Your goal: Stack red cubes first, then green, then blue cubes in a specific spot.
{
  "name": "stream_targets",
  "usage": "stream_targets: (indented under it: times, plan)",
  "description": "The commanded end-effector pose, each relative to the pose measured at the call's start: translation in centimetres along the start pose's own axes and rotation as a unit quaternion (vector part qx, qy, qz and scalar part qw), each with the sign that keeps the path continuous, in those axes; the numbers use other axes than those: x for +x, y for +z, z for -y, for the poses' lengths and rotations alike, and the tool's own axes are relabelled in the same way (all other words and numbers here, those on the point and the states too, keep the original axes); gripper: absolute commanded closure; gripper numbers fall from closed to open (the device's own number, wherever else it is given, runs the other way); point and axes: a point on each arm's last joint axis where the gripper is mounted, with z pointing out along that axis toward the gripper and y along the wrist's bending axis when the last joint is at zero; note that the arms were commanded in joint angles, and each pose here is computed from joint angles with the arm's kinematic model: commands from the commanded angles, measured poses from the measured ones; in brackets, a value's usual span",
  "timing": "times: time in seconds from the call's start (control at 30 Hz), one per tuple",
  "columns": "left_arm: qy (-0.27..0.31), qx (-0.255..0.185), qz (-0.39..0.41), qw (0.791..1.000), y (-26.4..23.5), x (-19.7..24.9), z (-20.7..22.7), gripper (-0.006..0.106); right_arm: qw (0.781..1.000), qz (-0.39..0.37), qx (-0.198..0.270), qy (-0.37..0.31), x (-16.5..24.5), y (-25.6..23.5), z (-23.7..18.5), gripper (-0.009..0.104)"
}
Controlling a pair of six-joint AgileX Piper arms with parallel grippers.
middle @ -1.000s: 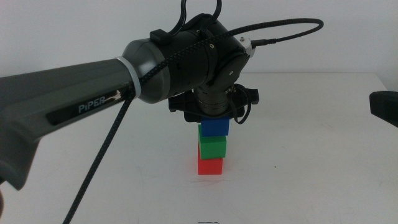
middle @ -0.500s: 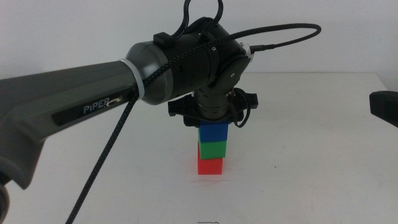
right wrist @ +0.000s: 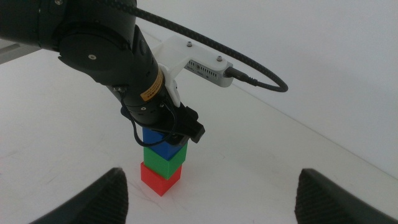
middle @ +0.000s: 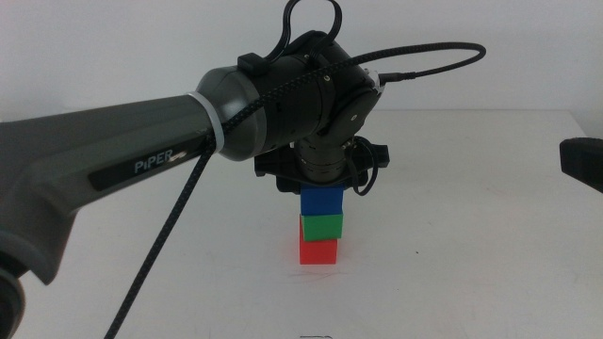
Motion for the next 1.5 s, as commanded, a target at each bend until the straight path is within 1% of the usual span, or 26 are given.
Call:
stream_targets:
  times: [0.0,0.03,0.07,0.17,0.2,0.4,0.6,0.73,0.77,0.83,0.9,1.0,1.07,1.1,1.2,1.27,1.33,1.37,1.47]
  plan:
    - [-0.004,0.029,0.045,0.999,-3.1,-1.3,0.0,0.034,0.999,0.044,0.016,-0.003,-1.2,-0.5,0.3,0.021]
    - [-0.002,0.029,0.045,0.999,-3.1,-1.3,0.0,0.030,0.999,0.044,0.016,-0.003,-1.2,-0.5,0.3,0.021]
    - [0.004,0.029,0.046,0.999,-3.1,-1.3,0.0,0.023,0.999,0.044,0.016,-0.003,-1.2,-0.5,0.3,0.021]
    - [0.014,0.030,0.048,0.998,-3.3,-1.4,-0.1,0.010,0.999,0.044,0.016,-0.003,-1.2,-0.5,0.3,0.021]
    - [0.014,0.030,0.048,0.998,-3.3,-1.4,-0.1,0.008,0.999,0.044,0.016,-0.003,-1.2,-0.5,0.3,0.021]
    - [0.014,0.047,0.066,0.997,-5.2,-1.9,-0.2,0.007,0.999,0.044,0.016,-0.003,-1.2,-0.5,0.3,0.021]
    - [0.042,0.078,0.119,0.989,-10.6,-2.8,-1.7,0.007,0.999,0.044,0.016,-0.003,-1.2,-0.5,0.3,0.021]
    - [0.041,0.081,0.157,0.983,-14.0,-3.1,-3.3,0.007,0.999,0.044,0.016,-0.003,-1.2,-0.5,0.3,0.021]
    - [0.041,0.077,0.163,0.983,-14.8,-3.1,-3.8,0.007,0.999,0.044,0.016,-0.003,-1.2,-0.5,0.3,0.021]
    - [0.048,0.054,0.173,0.982,-16.0,-3.0,-4.8,0.007,0.999,0.044,0.016,-0.003,-1.2,-0.5,0.3,0.021]
    - [0.060,0.014,0.170,0.983,-17.3,-2.7,-6.3,0.007,0.999,0.044,0.016,-0.003,-1.2,-0.5,0.3,0.021]
    - [0.058,-0.032,0.155,0.986,-19.1,-2.0,-8.4,0.007,0.999,0.044,0.016,-0.003,-1.2,-0.5,0.3,0.021]
    - [0.054,-0.053,0.171,0.982,-20.4,-1.8,-9.9,0.007,0.999,0.044,0.016,-0.003,-1.2,-0.5,0.3,0.021]
    - [0.057,-0.055,0.181,0.980,-20.9,-1.8,-10.4,0.007,0.999,0.044,0.016,-0.003,-1.2,-0.5,0.3,0.021]
    - [0.090,-0.037,0.225,0.969,-22.7,-2.2,-12.4,0.007,0.999,0.044,0.016,-0.003,-1.2,-0.5,0.3,0.021]
    - [0.121,-0.005,0.259,0.958,-23.6,-2.5,-13.7,0.007,0.999,0.044,0.015,-0.002,-1.2,-0.5,0.3,0.021]
    - [0.134,0.030,0.289,0.947,-24.3,-2.7,-15.2,0.007,0.999,0.044,0.016,-0.003,-1.2,-0.5,0.3,0.021]
    - [0.137,0.040,0.304,0.942,-24.6,-2.7,-16.2,0.007,0.999,0.044,0.016,-0.003,-1.2,-0.5,0.3,0.021]
    - [0.131,0.049,0.338,0.931,-25.6,-2.3,-19.1,0.007,0.999,0.044,0.016,-0.003,-1.2,-0.5,0.3,0.021]
